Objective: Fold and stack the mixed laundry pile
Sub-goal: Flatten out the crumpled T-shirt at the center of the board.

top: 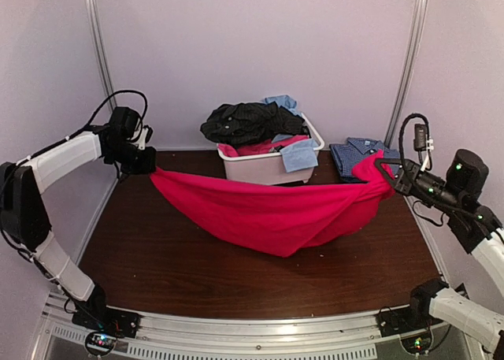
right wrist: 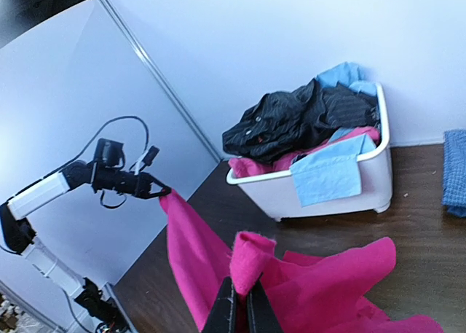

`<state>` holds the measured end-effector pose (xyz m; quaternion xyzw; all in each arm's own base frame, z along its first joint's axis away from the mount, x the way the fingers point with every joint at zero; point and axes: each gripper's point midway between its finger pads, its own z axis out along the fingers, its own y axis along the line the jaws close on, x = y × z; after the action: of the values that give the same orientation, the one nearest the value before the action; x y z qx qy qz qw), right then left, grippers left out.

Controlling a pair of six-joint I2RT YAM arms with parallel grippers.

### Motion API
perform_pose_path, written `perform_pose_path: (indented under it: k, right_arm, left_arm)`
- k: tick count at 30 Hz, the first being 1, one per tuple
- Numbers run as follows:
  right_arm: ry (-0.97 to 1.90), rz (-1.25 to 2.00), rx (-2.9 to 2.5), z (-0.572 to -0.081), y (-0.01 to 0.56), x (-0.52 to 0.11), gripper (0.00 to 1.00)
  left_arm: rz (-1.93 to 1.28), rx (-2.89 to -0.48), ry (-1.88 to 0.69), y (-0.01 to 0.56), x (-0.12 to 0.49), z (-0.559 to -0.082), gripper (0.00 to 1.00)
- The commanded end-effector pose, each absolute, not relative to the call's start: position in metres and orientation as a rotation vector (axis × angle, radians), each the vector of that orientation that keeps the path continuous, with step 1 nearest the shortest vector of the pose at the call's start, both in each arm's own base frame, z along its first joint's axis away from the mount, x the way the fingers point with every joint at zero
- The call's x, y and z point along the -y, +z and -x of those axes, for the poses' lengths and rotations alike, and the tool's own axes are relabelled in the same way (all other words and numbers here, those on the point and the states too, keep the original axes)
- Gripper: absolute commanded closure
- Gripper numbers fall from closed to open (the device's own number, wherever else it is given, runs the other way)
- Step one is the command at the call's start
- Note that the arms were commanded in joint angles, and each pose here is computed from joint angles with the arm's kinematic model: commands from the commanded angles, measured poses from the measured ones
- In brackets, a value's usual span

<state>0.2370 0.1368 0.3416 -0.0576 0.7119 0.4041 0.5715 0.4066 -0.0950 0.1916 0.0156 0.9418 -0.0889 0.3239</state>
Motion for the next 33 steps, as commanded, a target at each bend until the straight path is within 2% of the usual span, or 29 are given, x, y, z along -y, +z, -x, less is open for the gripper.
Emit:
perform_pose_path:
  k: [1,5,7,8,9,11,17,21,24,31,33]
  right_arm:
    - [1.197,0.212,-1.680,-0.243,0.337,-0.168,1.00]
    - [1.173,0.174,-1.682,-0.263,0.331,-0.168,1.00]
    - [1.134,0.149,-1.694,-0.274,0.326,-0.166,1.00]
    - [1.103,0.123,-1.714,-0.281,0.322,-0.163,1.00]
    - [1.083,0.109,-1.730,-0.286,0.318,-0.161,1.00]
    - [1.026,0.044,-1.761,-0.300,0.306,-0.155,1.00]
    - [0.947,-0.044,-1.856,-0.331,0.270,-0.150,1.00]
    - [0.916,-0.063,-1.868,-0.339,0.265,-0.147,1.00]
    - [0.889,-0.068,-1.874,-0.341,0.265,-0.144,1.00]
    - [0.864,-0.069,-1.893,-0.337,0.264,-0.141,1.00]
    - [0.868,-0.065,-1.901,-0.335,0.262,-0.141,1.00]
  left_arm:
    - [0.041,-2.457,-0.121,0.192,0.080,-0.442,0.98]
    - [0.067,-2.452,-0.027,0.189,0.068,-0.462,0.84]
    - [0.030,-2.386,-0.066,0.202,0.077,-0.457,0.69]
    - [-0.009,-2.350,-0.093,0.209,0.085,-0.450,0.57]
    - [-0.047,-2.325,-0.110,0.215,0.095,-0.439,0.51]
    - [-0.199,-2.294,-0.162,0.218,0.130,-0.412,0.44]
    - [-0.833,-2.230,-0.487,0.162,0.275,-0.300,0.45]
    - [-1.140,-2.206,-0.500,0.114,0.329,-0.251,0.45]
    - [-1.299,-2.173,-0.433,0.082,0.355,-0.238,0.44]
    - [-1.531,-2.055,-0.223,0.038,0.385,-0.244,0.41]
    - [-1.579,-2.041,-0.225,0.029,0.386,-0.241,0.45]
